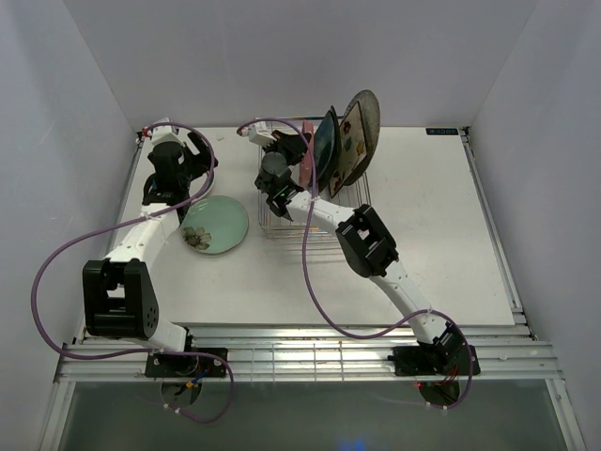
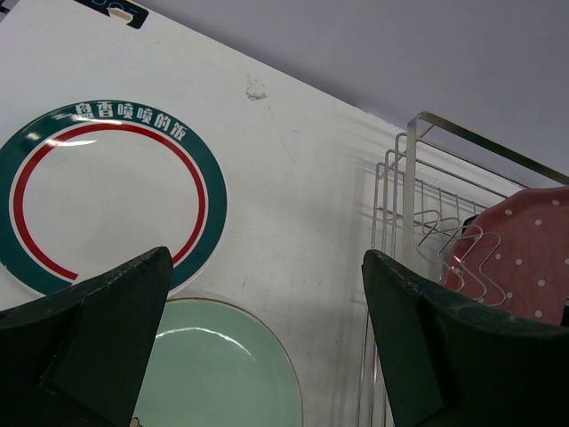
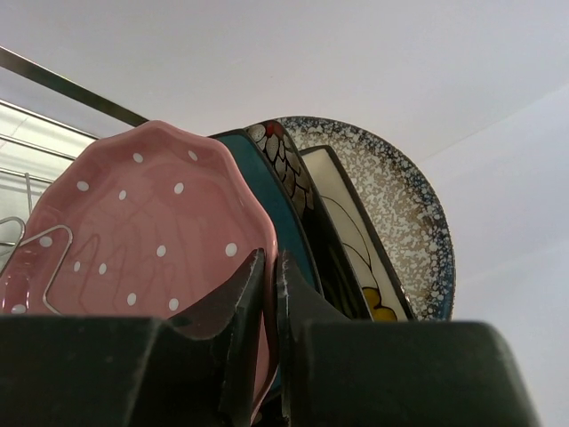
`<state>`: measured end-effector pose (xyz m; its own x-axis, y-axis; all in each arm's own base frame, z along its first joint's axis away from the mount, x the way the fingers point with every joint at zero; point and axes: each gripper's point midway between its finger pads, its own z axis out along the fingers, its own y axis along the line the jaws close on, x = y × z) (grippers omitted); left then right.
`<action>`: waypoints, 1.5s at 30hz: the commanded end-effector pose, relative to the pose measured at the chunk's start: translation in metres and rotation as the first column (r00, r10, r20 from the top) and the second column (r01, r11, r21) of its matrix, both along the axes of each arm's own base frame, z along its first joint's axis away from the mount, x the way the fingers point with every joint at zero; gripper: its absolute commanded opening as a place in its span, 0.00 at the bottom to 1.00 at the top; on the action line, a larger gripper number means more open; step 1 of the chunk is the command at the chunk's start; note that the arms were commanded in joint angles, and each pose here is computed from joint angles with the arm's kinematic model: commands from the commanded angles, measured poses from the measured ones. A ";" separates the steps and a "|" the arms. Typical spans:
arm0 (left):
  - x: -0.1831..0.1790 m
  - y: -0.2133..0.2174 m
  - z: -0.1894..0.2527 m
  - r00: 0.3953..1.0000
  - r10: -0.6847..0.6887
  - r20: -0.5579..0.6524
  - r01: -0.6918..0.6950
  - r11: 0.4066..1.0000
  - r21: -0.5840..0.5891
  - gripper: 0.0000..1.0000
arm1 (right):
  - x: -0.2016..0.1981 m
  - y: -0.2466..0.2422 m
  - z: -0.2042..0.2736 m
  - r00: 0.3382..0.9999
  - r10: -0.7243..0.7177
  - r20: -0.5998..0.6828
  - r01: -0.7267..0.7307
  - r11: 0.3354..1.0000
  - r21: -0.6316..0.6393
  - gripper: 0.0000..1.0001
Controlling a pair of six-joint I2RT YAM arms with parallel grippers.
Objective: Load the plates into the dish rack
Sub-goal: Insert the plate into the dish rack.
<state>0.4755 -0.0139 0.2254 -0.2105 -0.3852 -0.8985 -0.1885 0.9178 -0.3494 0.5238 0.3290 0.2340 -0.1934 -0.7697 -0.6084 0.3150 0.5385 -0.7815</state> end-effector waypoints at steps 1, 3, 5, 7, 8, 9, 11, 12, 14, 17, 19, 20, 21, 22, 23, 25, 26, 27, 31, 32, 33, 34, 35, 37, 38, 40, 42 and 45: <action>0.000 0.001 0.028 0.998 -0.005 0.060 0.006 1.000 -0.015 0.98 | -0.005 0.000 0.035 0.996 0.015 0.092 -0.025 0.993 0.116 0.14; 0.000 0.001 0.028 0.998 -0.005 0.060 0.006 1.000 -0.015 0.98 | -0.003 -0.005 0.037 0.995 0.009 0.098 -0.022 0.992 0.127 0.15; 0.000 0.000 0.027 0.998 -0.008 0.060 0.009 1.000 -0.015 0.98 | -0.002 -0.008 0.036 0.995 0.005 0.103 -0.020 0.990 0.143 0.17; 0.000 0.001 0.027 0.998 -0.008 0.060 0.009 1.000 -0.016 0.98 | 0.000 -0.014 0.037 0.994 -0.001 0.105 -0.016 0.988 0.153 0.17; 0.000 0.000 0.027 0.998 -0.013 0.060 0.014 1.000 -0.017 0.98 | 0.001 -0.015 0.036 0.995 0.000 0.101 -0.015 0.988 0.154 0.18; 0.000 -0.001 0.026 0.998 -0.017 0.057 0.018 1.000 -0.018 0.98 | 0.001 -0.017 0.040 0.994 0.002 0.111 -0.022 0.984 0.178 0.18; 0.001 -0.002 0.025 0.998 -0.021 0.055 0.023 1.000 -0.019 0.98 | 0.002 -0.020 0.035 0.995 0.008 0.103 -0.026 0.983 0.181 0.21; 0.001 -0.002 0.025 0.998 -0.020 0.052 0.021 1.000 -0.018 0.98 | 0.001 -0.022 0.041 0.993 0.008 0.118 -0.033 0.977 0.211 0.22; 0.001 -0.002 0.023 0.999 -0.020 0.047 0.021 1.000 -0.017 0.98 | 0.001 -0.023 0.037 0.993 0.019 0.115 -0.044 0.974 0.220 0.28; 0.001 -0.003 0.025 0.998 -0.026 0.052 0.027 0.999 -0.018 0.98 | 0.001 -0.024 0.040 0.992 0.030 0.119 -0.059 0.968 0.243 0.35; 0.001 -0.002 0.026 0.998 -0.025 0.055 0.026 1.000 -0.018 0.98 | 0.001 -0.024 0.039 0.992 0.036 0.119 -0.064 0.967 0.245 0.52; 0.001 -0.003 0.024 0.998 -0.026 0.052 0.027 0.999 -0.018 0.98 | 0.000 -0.024 0.040 0.992 0.036 0.119 -0.064 0.967 0.245 0.55; 0.001 -0.003 0.024 0.998 -0.026 0.052 0.027 0.999 -0.018 0.98 | 0.001 -0.023 0.040 0.992 0.036 0.118 -0.064 0.968 0.244 0.57; 0.001 -0.003 0.025 0.998 -0.028 0.053 0.029 0.999 -0.018 0.98 | 0.001 -0.024 0.040 0.992 0.034 0.118 -0.062 0.968 0.243 0.62; 0.001 -0.003 0.024 0.998 -0.029 0.052 0.030 0.999 -0.019 0.98 | 0.001 -0.025 0.041 0.992 0.032 0.119 -0.061 0.968 0.243 0.66; 0.001 -0.003 0.025 0.998 -0.026 0.053 0.027 0.999 -0.018 0.98 | 0.000 -0.026 0.044 0.992 0.030 0.125 -0.061 0.966 0.250 0.71; 0.001 -0.003 0.025 0.998 -0.026 0.053 0.027 0.999 -0.018 0.98 | -0.001 -0.026 0.044 0.992 0.029 0.126 -0.060 0.966 0.253 0.71; 0.000 -0.003 0.025 0.998 -0.026 0.055 0.027 0.999 -0.018 0.98 | -0.002 -0.028 0.048 0.991 0.026 0.132 -0.061 0.964 0.260 0.72; 0.001 -0.003 0.025 0.998 -0.028 0.056 0.029 0.999 -0.017 0.98 | -0.005 -0.028 0.057 0.990 0.044 0.136 -0.083 0.951 0.298 0.73; 0.001 -0.003 0.025 0.998 -0.027 0.055 0.028 0.999 -0.015 0.98 | -0.005 -0.028 0.054 0.992 0.052 0.114 -0.083 0.953 0.290 0.73; 0.001 -0.003 0.024 0.998 -0.029 0.053 0.029 0.999 -0.015 0.98 | -0.008 -0.029 0.062 0.990 0.056 0.130 -0.096 0.941 0.324 0.73; 0.001 -0.003 0.023 0.998 -0.029 0.053 0.029 0.999 -0.015 0.98 | -0.009 -0.029 0.064 0.989 0.066 0.132 -0.107 0.936 0.334 0.73; 0.001 -0.003 0.023 0.998 -0.029 0.053 0.029 0.999 -0.015 0.98 | -0.013 -0.033 0.067 0.990 0.074 0.121 -0.111 0.935 0.336 0.73; 0.002 -0.003 0.021 0.998 -0.029 0.050 0.030 0.999 -0.014 0.98 | -0.016 -0.032 0.069 0.986 0.102 0.131 -0.145 0.913 0.382 0.73; 0.003 -0.003 0.021 0.998 -0.029 0.048 0.030 0.999 -0.014 0.98 | -0.021 -0.037 0.074 0.985 0.114 0.133 -0.158 0.904 0.397 0.73; 0.004 -0.003 0.018 0.999 -0.031 0.045 0.032 0.999 -0.013 0.98 | -0.025 -0.034 0.074 0.979 0.155 0.131 -0.198 0.877 0.437 0.73; 0.004 -0.003 0.017 0.999 -0.031 0.043 0.032 0.999 -0.011 0.98 | -0.033 -0.039 0.079 0.976 0.179 0.126 -0.217 0.860 0.462 0.73; 0.005 -0.003 0.016 0.999 -0.032 0.039 0.033 0.999 -0.008 0.98 | -0.045 -0.042 0.086 0.966 0.222 0.132 -0.259 0.821 0.508 0.73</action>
